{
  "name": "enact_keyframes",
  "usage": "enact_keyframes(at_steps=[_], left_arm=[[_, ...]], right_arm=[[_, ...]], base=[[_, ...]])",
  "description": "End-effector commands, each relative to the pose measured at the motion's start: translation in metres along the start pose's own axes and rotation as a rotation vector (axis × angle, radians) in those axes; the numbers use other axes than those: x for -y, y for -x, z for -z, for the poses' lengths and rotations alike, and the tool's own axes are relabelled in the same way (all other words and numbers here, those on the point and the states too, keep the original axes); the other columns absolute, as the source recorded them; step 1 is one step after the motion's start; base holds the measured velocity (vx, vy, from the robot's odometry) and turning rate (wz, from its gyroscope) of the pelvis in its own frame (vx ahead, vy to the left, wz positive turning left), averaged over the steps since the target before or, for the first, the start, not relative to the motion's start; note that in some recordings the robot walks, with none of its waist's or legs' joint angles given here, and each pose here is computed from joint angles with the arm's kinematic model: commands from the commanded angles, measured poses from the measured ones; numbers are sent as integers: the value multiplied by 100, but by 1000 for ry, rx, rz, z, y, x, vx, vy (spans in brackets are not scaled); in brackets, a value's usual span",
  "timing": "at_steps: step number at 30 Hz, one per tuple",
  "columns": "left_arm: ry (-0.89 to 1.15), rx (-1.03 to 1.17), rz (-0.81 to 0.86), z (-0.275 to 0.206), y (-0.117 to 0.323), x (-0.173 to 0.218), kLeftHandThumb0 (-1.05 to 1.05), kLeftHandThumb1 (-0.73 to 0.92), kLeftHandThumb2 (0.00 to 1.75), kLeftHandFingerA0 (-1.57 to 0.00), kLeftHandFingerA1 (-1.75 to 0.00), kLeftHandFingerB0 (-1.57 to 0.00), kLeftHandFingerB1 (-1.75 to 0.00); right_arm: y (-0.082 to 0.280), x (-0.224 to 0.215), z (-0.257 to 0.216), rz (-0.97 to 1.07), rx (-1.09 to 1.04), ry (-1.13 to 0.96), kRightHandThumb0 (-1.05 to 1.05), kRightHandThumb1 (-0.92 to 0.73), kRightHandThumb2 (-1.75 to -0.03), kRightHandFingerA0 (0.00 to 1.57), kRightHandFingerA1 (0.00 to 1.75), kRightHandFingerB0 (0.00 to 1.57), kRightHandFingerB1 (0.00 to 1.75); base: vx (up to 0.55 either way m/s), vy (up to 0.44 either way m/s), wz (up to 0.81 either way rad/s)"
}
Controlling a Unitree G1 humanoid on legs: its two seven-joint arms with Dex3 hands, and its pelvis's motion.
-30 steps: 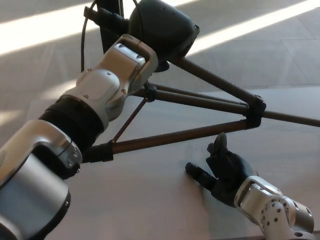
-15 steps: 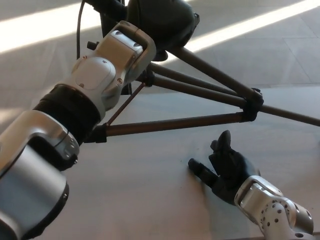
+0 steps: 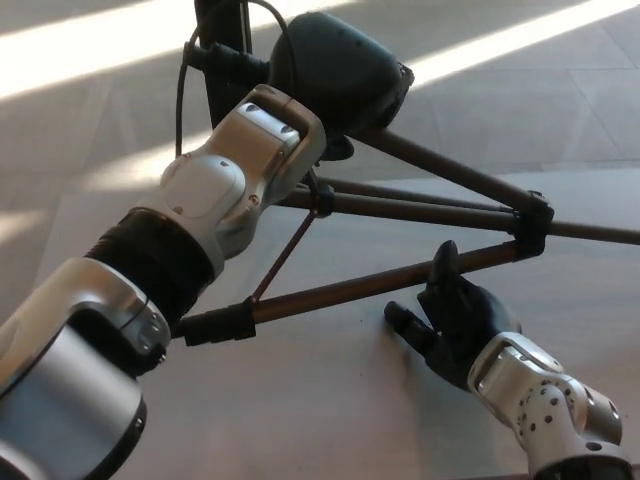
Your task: Use both hands of the robot to pick up the tripod lying in the middle of the desk and make it stand upright on the desk
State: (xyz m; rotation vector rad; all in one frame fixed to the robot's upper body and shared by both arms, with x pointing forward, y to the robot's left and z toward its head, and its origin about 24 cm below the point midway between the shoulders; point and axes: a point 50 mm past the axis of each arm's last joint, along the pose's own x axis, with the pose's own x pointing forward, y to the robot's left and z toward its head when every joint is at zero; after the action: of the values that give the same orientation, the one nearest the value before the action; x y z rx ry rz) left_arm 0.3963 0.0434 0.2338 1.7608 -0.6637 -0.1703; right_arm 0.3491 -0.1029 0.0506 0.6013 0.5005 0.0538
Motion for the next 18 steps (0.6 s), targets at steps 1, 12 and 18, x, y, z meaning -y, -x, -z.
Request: enact_keyframes(at_steps=[1, 12, 18], left_arm=[[2, -37, -15, 0, -2, -8, -28, 59, 61, -86, -165, -79, -88], [20, -53, -23, 2, -4, -10, -27, 64, 79, -89, -149, -81, -92], [39, -52, -28, -1, -5, -11, -24, 64, 71, -94, -167, -81, -106]], right_arm=[[-4, -3, -14, 9, 31, 3, -105, -62, -103, 0, 4, 0, 6], [-9, 1, -27, 22, 65, -70, -65, -62, -59, 23, 59, 0, 26], [-10, 7, -32, 55, 91, -112, -63, -63, -59, 45, 63, 0, 26]], base=[[0, 0, 0], [0, 0, 0], [0, 0, 0]])
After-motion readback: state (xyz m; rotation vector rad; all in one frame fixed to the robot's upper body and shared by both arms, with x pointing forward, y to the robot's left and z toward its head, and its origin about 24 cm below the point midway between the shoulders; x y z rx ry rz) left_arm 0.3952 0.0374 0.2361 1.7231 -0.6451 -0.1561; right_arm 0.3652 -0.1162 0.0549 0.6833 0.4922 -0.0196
